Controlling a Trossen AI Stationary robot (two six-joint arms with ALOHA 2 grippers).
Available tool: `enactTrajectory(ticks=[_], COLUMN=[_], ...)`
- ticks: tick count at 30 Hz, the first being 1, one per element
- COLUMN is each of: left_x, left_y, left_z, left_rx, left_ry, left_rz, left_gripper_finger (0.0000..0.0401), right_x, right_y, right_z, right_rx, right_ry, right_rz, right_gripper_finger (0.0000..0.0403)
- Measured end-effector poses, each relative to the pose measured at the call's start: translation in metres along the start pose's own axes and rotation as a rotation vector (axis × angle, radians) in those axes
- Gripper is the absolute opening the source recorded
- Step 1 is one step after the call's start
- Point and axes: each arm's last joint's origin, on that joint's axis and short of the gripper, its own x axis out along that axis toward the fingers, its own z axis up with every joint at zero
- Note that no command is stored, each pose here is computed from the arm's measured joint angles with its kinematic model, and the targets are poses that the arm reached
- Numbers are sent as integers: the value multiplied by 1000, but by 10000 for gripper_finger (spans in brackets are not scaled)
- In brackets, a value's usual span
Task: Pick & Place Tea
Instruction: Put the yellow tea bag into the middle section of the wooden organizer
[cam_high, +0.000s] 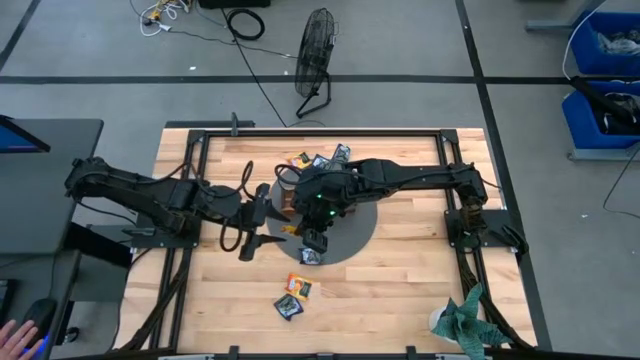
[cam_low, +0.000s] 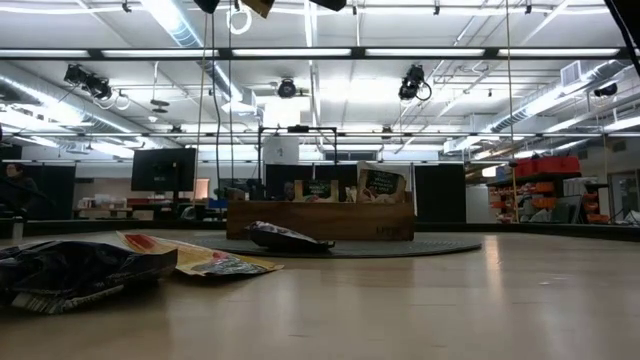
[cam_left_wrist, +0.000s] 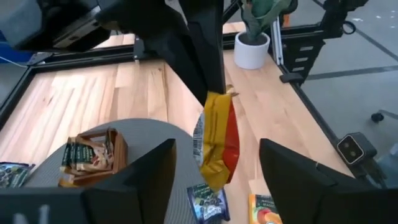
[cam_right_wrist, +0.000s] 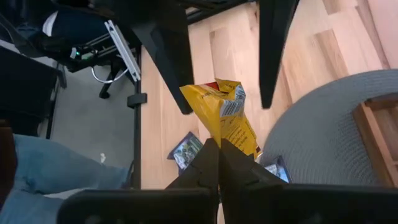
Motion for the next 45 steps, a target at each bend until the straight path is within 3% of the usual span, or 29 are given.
enactTrajectory(ticks=[13, 19, 24, 32, 37, 45], left_x=[0, -3, -4, -26, -46, -71], left_y=[0, 0, 0, 5, 10, 14], left_z=[0, 1, 0, 14, 28, 45], left_rx=[-5, -124, -189, -231, -242, -258], left_ry=[-2, -5, 3, -154, -323, -536], left_rz=[-19, -18, -20, 63, 104, 132], left_gripper_finger=[19, 21, 14, 14, 14, 14], right_x=[0, -5, -34, -74, -79, -84], right_y=[1, 2, 8, 25, 36, 56], right_z=[1, 1, 3, -1, -4, 1], right_rx=[-8, -70, -115, -151, -204, -311], right_ry=[-8, -25, -115, -269, -321, -482], right_rz=[13, -1, -82, -230, -288, -313], right_gripper_finger=[0, 27, 94, 196, 211, 199])
